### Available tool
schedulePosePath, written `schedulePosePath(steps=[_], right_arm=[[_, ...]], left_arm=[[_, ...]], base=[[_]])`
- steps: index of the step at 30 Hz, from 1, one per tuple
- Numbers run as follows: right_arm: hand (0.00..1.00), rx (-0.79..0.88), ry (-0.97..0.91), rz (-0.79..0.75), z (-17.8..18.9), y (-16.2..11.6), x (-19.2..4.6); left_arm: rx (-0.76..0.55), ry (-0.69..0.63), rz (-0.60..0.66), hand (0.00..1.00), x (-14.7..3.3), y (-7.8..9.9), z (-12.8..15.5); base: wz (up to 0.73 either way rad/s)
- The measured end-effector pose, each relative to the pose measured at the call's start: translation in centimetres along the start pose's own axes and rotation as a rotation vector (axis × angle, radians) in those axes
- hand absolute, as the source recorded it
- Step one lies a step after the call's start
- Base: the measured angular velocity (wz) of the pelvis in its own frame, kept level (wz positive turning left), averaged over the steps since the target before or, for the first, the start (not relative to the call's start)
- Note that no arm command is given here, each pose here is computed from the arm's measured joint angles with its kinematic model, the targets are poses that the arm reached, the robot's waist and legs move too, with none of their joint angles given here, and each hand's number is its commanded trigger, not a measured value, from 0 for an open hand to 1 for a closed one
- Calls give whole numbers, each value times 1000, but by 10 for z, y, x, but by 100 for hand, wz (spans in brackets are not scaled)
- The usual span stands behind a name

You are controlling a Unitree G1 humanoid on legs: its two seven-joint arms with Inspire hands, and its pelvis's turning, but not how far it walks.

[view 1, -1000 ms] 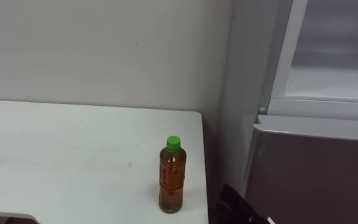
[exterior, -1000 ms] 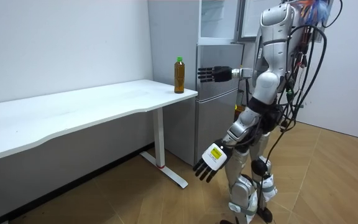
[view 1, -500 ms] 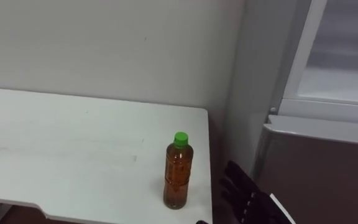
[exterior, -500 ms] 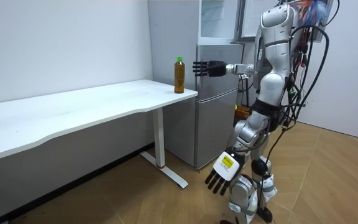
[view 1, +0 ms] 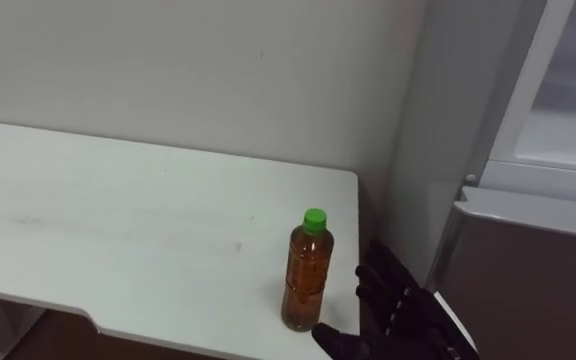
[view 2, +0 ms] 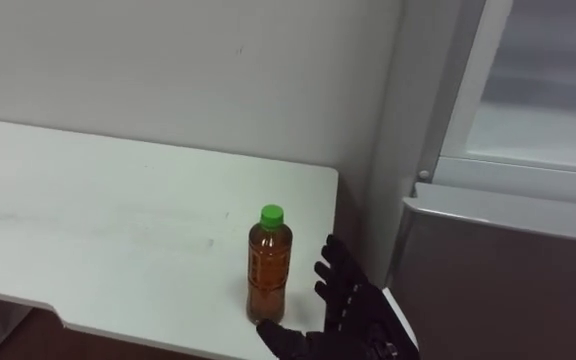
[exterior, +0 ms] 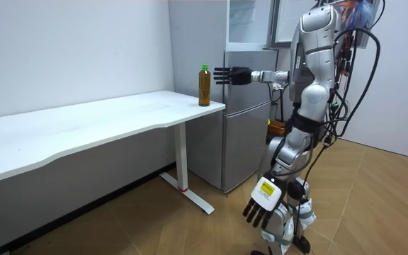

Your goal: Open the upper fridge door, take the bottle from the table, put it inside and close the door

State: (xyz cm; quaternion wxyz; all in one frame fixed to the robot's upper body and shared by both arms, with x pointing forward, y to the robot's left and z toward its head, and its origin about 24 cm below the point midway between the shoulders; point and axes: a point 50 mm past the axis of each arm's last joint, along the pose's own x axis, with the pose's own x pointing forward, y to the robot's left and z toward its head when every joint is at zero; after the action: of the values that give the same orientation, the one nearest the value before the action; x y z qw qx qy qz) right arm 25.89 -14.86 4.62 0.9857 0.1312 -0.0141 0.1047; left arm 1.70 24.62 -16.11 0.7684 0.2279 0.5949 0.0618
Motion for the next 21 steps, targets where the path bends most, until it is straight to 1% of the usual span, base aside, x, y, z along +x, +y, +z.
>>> schedulePosePath(steps=[9, 12, 17, 21], right_arm=[[0, -8, -21, -4, 6, 7, 13], [0, -17, -4, -33, 3, 2, 21], [0, -17, 32, -75, -5, -4, 22], [0, -15, 34, -112, -4, -6, 25]], left_arm=[[18, -7, 4, 0, 2, 4, 3], [22, -6, -5, 0, 2, 4, 6], [25, 16, -9, 0, 3, 4, 4], [22, 3, -8, 0, 3, 5, 7]], base=[[11], [10], [7], [3]])
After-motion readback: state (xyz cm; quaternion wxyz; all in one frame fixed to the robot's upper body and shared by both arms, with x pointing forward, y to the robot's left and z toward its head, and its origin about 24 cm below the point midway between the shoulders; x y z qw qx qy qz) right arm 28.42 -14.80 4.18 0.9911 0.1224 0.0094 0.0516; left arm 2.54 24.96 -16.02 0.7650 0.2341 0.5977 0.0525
